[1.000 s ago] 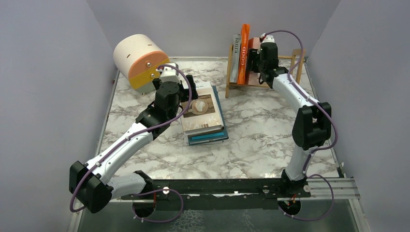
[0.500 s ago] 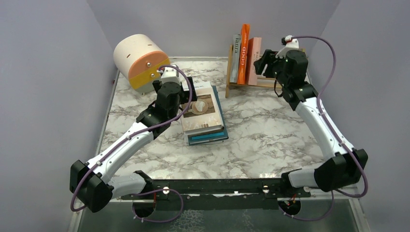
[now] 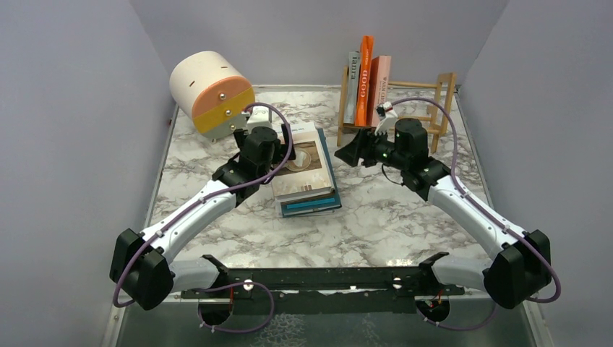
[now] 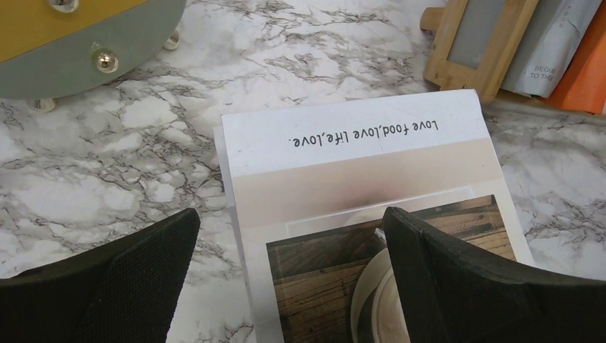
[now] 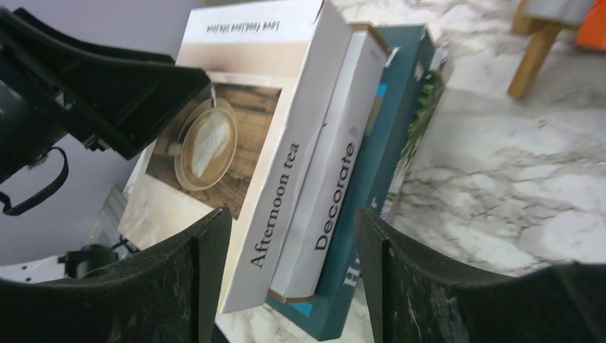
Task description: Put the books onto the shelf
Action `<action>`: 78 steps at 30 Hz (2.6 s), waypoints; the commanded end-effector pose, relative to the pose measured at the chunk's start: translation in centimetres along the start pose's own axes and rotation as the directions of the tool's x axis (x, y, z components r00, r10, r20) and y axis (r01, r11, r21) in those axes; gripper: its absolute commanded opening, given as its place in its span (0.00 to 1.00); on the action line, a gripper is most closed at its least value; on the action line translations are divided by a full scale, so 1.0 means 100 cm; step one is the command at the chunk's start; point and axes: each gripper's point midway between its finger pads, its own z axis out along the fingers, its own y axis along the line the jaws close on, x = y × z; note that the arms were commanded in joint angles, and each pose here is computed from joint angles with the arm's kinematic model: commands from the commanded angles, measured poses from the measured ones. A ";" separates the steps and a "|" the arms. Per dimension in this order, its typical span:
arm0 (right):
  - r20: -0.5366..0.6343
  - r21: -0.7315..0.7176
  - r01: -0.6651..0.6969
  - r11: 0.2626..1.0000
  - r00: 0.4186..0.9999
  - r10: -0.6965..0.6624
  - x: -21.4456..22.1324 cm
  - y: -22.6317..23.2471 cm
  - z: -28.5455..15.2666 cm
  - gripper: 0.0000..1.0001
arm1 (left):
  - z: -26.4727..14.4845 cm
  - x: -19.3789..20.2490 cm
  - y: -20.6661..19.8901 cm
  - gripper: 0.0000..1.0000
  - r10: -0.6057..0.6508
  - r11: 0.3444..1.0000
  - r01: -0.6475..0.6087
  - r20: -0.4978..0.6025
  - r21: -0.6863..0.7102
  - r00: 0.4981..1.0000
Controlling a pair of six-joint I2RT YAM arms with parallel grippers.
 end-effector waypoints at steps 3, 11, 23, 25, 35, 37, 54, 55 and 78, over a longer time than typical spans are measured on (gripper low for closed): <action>-0.032 -0.137 -0.059 0.989 0.998 0.055 0.020 0.026 0.011 0.63 | 0.002 0.006 -0.017 0.99 -0.047 0.995 0.049 -0.025 0.083 0.999; -0.071 -0.178 -0.119 0.977 0.992 0.108 0.038 0.025 0.022 0.69 | 0.009 0.015 -0.048 0.99 -0.064 0.980 0.079 -0.082 0.184 0.995; -0.097 -0.197 -0.197 0.961 0.979 0.180 0.057 0.022 0.025 0.88 | 0.010 0.013 -0.076 0.99 -0.051 0.973 0.067 -0.078 0.222 0.996; -0.103 -0.191 -0.207 0.960 0.976 0.190 0.060 0.020 0.026 0.88 | 0.011 0.014 -0.079 0.99 -0.046 0.972 0.064 -0.081 0.227 0.996; -0.121 -0.197 -0.257 0.946 0.964 0.236 0.072 0.017 0.029 0.87 | 0.014 0.018 -0.102 0.99 -0.044 0.961 0.067 -0.090 0.267 0.995; -0.124 -0.200 -0.263 0.944 0.962 0.242 0.074 0.017 0.029 0.87 | 0.015 0.018 -0.108 0.99 -0.047 0.957 0.072 -0.093 0.283 0.995; -0.048 -0.236 -0.272 0.933 0.962 0.268 0.062 0.024 0.017 0.76 | 0.020 0.021 -0.170 0.99 -0.065 0.899 0.111 -0.122 0.423 0.990; -0.042 -0.241 -0.272 0.932 0.962 0.270 0.061 0.024 0.016 0.75 | 0.020 0.022 -0.172 0.99 -0.068 0.895 0.116 -0.125 0.430 0.990; 0.111 -0.332 -0.217 0.918 0.957 0.266 0.018 0.049 -0.008 0.67 | 0.006 0.009 -0.209 0.99 -0.138 0.797 0.174 -0.107 0.578 0.985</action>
